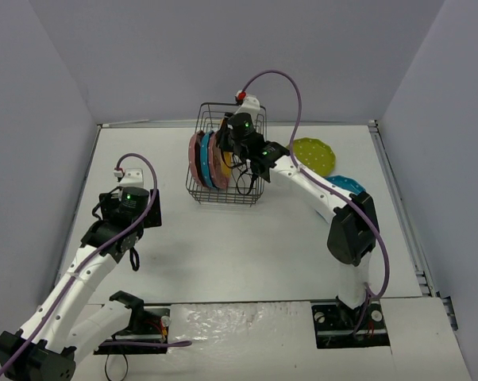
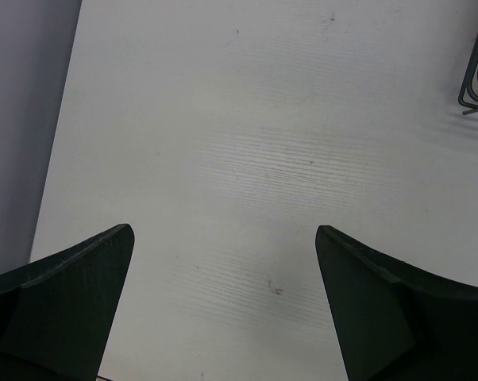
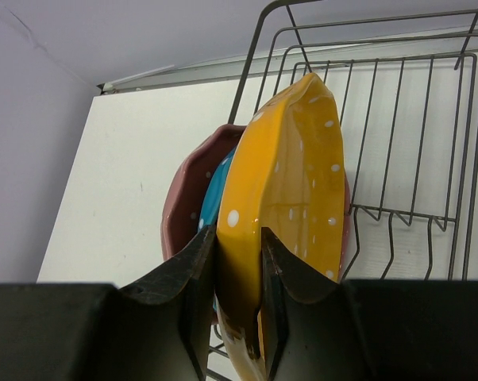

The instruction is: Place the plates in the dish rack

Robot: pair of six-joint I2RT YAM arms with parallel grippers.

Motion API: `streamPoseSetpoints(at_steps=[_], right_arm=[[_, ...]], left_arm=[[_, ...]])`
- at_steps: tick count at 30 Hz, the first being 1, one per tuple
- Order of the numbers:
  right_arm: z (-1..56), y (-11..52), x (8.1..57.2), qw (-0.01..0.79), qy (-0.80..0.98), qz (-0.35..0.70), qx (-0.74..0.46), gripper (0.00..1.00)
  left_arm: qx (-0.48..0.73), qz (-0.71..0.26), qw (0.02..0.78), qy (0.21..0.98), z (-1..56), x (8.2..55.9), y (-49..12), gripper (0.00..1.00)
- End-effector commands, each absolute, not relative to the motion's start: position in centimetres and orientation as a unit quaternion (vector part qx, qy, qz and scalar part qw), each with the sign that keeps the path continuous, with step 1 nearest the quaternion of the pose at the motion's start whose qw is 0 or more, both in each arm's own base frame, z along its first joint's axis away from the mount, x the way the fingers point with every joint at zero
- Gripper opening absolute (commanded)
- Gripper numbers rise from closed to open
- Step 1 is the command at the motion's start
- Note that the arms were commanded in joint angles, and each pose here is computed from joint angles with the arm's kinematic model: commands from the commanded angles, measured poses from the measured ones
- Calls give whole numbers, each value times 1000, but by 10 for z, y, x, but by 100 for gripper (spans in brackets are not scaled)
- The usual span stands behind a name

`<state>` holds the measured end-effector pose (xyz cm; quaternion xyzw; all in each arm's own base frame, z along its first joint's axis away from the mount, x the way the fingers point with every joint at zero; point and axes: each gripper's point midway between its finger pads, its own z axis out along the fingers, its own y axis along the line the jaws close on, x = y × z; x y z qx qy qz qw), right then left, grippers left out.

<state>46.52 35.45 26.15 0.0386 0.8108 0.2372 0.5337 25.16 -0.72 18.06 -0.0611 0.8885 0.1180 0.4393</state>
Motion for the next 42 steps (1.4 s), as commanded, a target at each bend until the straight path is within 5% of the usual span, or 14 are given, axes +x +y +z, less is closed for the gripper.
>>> streamPoseSetpoints(at_steps=[1,18,24,36,42], right_arm=[[370,352,467,626,706,320,87,0],[270,342,472,611,748,237,104,0],[263,355,479,603,757,239,86,40],[297,348,477,622,745,230,72,63],[305,272,468,619,768,148,72,78]], left_arm=[[-77,117,474,869,199,262,-5,97],[-83,121,478,866,203,260,-1,97],[-85,125,478,865,203,258,2,97],[-92,130,485,860,207,253,6,97],[-95,129,486,859,208,252,7,97]])
